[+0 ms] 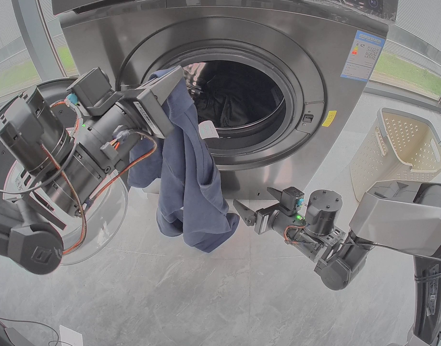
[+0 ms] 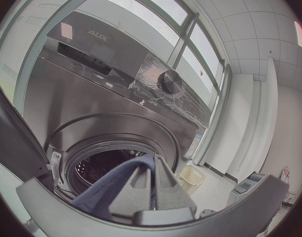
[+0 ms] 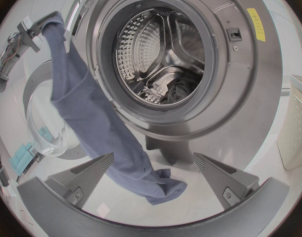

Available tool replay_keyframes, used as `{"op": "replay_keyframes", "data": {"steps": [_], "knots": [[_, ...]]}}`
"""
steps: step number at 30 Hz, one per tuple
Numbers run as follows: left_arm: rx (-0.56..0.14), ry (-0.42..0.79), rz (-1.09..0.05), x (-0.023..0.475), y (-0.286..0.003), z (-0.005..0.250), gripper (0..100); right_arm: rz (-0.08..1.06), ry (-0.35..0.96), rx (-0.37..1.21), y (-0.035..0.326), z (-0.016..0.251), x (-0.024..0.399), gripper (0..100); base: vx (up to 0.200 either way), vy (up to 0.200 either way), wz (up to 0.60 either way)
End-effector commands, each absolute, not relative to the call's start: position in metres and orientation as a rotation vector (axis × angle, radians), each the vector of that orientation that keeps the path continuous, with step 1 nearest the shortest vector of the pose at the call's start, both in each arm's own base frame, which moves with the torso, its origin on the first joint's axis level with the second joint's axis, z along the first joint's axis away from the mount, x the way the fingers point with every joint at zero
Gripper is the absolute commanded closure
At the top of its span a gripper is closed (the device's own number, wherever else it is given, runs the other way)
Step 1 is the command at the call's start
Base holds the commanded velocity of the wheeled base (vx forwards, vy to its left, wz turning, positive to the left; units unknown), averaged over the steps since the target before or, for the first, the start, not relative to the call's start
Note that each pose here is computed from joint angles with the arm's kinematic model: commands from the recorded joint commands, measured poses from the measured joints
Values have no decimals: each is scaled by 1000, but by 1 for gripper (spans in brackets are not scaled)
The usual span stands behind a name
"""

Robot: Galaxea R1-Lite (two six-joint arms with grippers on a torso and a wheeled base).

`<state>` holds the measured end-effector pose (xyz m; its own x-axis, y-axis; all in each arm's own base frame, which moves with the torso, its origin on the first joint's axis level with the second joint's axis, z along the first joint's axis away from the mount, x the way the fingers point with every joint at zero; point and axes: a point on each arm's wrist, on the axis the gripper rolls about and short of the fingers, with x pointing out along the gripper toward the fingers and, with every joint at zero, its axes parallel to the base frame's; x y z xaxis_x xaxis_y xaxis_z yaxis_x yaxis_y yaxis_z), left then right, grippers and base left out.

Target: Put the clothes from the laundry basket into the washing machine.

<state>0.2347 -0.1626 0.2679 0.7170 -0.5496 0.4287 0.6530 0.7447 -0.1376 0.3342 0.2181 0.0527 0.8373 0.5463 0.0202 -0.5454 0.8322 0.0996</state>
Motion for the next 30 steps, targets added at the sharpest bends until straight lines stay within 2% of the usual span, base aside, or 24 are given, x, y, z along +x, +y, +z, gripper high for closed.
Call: {"op": "replay_keyframes", "data": {"steps": [1,9,12,18,24,30], "knots": [[-289,-369,-659,249,-169,264,100,662,12,102,216,71,297,0,0,0,0],[-293,-376,-655,253,-172,266,100,769,-16,112,247,78,279,0,0,0,0],[-293,-378,-655,253,-172,266,100,792,-24,114,263,73,284,0,0,0,0],[-294,-379,-655,253,-172,267,100,778,-56,95,283,61,314,0,0,0,0],[-295,-386,-655,252,-171,268,100,768,-91,106,300,68,335,0,0,0,0],[-297,-392,-654,250,-169,270,100,709,-124,113,297,74,354,0,0,0,0]]}}
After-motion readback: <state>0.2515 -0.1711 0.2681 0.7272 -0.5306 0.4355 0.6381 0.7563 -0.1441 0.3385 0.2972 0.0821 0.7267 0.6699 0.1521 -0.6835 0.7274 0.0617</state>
